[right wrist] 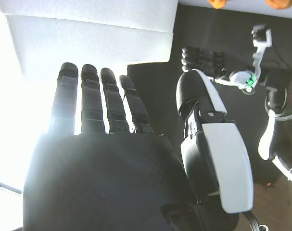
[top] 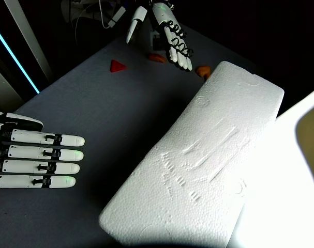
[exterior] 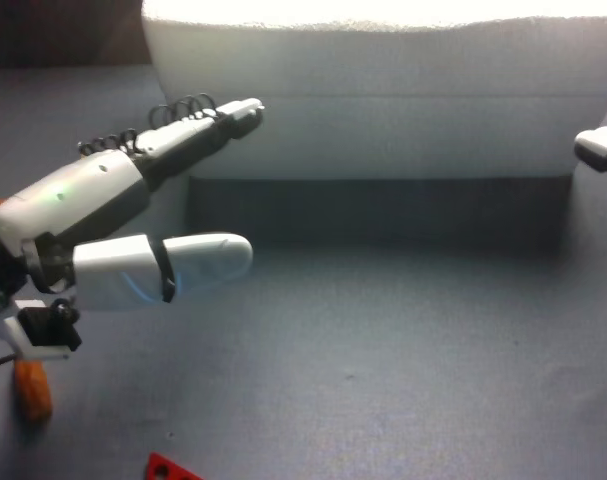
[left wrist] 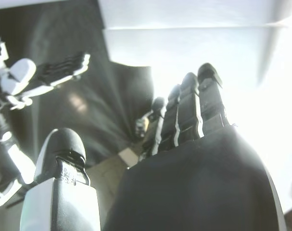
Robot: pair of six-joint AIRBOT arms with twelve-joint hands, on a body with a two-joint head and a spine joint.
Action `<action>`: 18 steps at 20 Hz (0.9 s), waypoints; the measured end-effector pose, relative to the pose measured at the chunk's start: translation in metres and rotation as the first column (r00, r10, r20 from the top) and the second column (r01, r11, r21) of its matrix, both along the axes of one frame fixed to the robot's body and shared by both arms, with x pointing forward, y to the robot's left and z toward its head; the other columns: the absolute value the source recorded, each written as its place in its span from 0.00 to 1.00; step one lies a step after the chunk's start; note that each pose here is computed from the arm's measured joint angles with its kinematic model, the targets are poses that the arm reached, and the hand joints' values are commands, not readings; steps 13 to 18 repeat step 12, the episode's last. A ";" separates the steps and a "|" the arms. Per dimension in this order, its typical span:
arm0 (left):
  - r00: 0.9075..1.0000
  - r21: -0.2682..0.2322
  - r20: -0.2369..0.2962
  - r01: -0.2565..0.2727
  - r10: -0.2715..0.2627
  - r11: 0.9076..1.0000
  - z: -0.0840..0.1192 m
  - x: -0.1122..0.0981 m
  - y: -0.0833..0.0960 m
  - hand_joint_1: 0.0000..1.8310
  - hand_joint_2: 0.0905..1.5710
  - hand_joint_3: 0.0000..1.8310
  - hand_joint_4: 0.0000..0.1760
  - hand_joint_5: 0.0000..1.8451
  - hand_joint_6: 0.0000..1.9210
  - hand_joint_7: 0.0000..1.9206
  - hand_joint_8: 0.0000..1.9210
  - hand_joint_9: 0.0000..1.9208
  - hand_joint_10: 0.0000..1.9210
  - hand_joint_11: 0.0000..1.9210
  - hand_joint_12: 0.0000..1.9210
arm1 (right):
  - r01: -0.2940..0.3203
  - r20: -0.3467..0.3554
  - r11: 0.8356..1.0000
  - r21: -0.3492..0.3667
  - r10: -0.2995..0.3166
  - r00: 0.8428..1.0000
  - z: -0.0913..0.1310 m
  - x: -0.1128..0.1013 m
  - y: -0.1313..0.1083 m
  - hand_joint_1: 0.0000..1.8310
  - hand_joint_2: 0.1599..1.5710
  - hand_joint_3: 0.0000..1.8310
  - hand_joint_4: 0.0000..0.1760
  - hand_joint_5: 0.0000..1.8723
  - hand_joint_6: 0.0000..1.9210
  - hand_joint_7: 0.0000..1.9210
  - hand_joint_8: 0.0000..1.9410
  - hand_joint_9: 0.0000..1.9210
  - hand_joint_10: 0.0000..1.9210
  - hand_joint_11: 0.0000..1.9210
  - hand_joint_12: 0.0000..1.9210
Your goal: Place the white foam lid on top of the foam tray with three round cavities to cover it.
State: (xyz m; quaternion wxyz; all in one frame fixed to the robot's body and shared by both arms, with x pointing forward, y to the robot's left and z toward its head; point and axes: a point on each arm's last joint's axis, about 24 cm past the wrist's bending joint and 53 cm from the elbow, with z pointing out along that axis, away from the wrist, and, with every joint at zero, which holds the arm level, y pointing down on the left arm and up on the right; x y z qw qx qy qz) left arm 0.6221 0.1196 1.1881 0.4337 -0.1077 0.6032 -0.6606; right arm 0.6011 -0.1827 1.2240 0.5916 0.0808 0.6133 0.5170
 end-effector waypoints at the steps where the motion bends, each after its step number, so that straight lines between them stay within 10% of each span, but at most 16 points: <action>1: 1.000 0.004 -0.005 0.016 -0.016 1.000 -0.002 -0.001 -0.005 0.15 0.75 0.00 0.06 0.00 0.00 0.00 0.00 0.00 0.00 0.00 0.00 | -0.011 -0.001 1.000 0.007 0.011 1.000 0.000 0.000 0.004 0.14 0.83 0.00 0.00 0.00 0.00 0.00 0.00 0.00 0.00 0.01 0.01; 6: 0.998 0.001 -0.009 0.061 -0.061 0.998 -0.002 -0.005 -0.019 0.16 0.76 0.00 0.03 0.00 0.00 0.00 0.00 0.00 0.00 0.00 0.14 | -0.037 -0.010 0.999 0.019 0.037 0.999 -0.003 -0.002 0.011 0.09 0.78 0.00 0.00 0.00 0.00 0.00 0.00 0.00 0.00 0.00 0.18; 8: 0.998 -0.003 -0.006 0.065 -0.065 0.998 -0.001 -0.006 -0.019 0.16 0.77 0.00 0.11 0.00 0.00 0.00 0.00 0.00 0.00 0.00 0.02 | -0.044 -0.010 0.999 0.021 0.045 0.999 -0.003 -0.004 0.012 0.09 0.79 0.00 0.00 0.00 0.00 0.00 0.00 0.00 0.00 0.00 0.26; 11: 0.998 -0.009 0.000 0.066 -0.066 0.998 0.001 -0.007 -0.019 0.18 0.76 0.00 0.04 0.00 0.00 0.00 0.00 0.00 0.00 0.00 0.00 | -0.060 0.004 0.998 0.028 0.060 0.998 0.002 -0.008 0.015 0.08 0.80 0.00 0.00 0.00 0.00 0.00 0.00 0.00 0.00 0.00 0.24; 12: 0.998 -0.016 0.004 0.067 -0.067 0.998 0.003 -0.008 -0.019 0.18 0.77 0.00 0.22 0.00 0.00 0.00 0.00 0.00 0.00 0.00 0.00 | -0.062 0.017 0.998 0.031 0.061 0.998 0.006 -0.010 0.015 0.13 0.80 0.00 0.00 0.00 0.00 0.00 0.00 0.00 0.00 0.00 0.16; 18: 0.998 -0.016 0.004 0.067 -0.067 0.998 0.003 -0.008 -0.019 0.18 0.77 0.00 0.22 0.00 0.00 0.00 0.00 0.00 0.00 0.00 0.00 | -0.062 0.017 0.998 0.031 0.061 0.998 0.006 -0.010 0.015 0.13 0.80 0.00 0.00 0.00 0.00 0.00 0.00 0.00 0.00 0.00 0.16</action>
